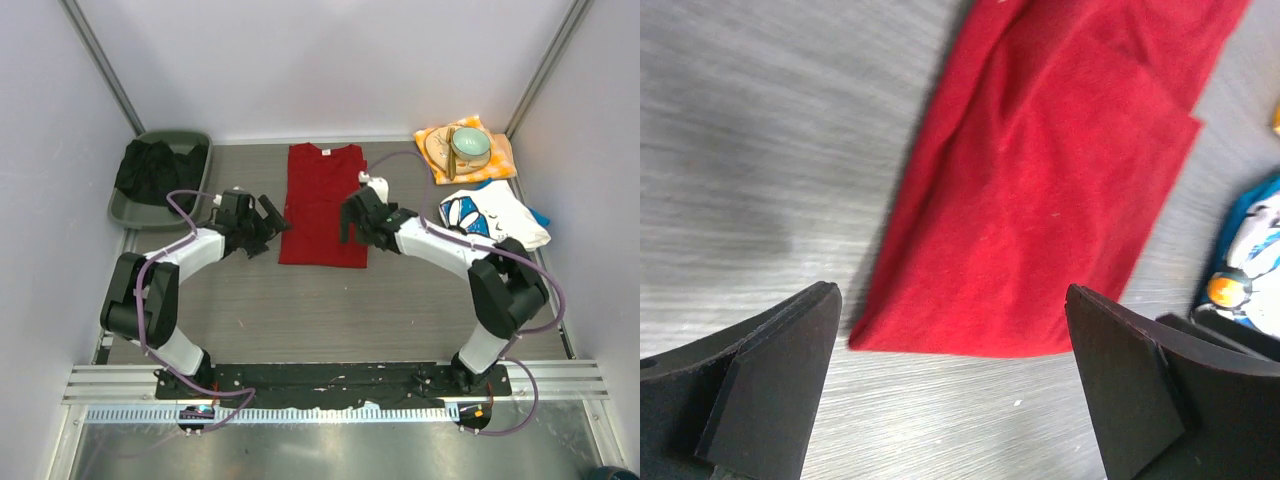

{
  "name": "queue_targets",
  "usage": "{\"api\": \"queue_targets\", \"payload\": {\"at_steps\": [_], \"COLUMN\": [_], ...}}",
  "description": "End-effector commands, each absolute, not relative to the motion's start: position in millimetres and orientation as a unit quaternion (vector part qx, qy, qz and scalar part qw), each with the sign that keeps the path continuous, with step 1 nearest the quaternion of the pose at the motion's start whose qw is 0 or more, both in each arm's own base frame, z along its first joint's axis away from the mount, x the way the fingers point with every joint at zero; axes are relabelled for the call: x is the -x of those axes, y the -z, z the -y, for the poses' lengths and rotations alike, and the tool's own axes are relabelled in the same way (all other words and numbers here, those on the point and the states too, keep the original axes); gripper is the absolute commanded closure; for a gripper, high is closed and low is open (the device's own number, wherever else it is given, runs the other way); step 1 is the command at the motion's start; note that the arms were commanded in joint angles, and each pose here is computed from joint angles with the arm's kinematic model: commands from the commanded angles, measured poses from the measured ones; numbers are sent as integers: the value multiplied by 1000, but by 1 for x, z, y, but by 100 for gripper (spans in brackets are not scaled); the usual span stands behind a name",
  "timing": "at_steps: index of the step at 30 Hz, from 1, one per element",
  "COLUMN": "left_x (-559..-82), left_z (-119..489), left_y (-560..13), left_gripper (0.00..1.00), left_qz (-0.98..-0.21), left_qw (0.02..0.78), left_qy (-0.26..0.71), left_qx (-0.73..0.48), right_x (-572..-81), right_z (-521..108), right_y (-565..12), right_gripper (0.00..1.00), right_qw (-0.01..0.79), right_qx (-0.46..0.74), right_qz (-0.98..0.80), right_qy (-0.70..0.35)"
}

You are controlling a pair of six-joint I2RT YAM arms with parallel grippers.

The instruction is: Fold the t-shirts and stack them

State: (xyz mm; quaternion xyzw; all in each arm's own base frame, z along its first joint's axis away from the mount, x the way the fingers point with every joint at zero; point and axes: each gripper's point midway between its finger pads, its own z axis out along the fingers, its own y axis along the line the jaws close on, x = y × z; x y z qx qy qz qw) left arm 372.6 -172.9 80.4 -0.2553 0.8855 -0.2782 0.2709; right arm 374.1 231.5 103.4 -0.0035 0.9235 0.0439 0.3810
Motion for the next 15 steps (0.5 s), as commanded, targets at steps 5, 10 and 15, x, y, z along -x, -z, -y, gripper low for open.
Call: {"api": "queue_targets", "payload": {"at_steps": [5, 10, 15], "left_x": [-337, -330, -320], "left_z": [159, 166, 176], "left_y": [-29, -2, 15], "left_gripper": [0, 0, 4], "left_qz": [-913, -918, -925], "left_qw": [232, 199, 172], "left_qy": [232, 241, 244], "left_qx": [241, 243, 236], "right_x": [-328, -309, -296], "right_z": [-192, -188, -178], "right_y": [-87, -79, -70], "right_gripper": [0, 0, 1], "right_qw": [381, 370, 363], "right_qx": [-48, -55, -62], "right_qz": [-921, -923, -925], "right_qy": [-71, -92, -89]}}
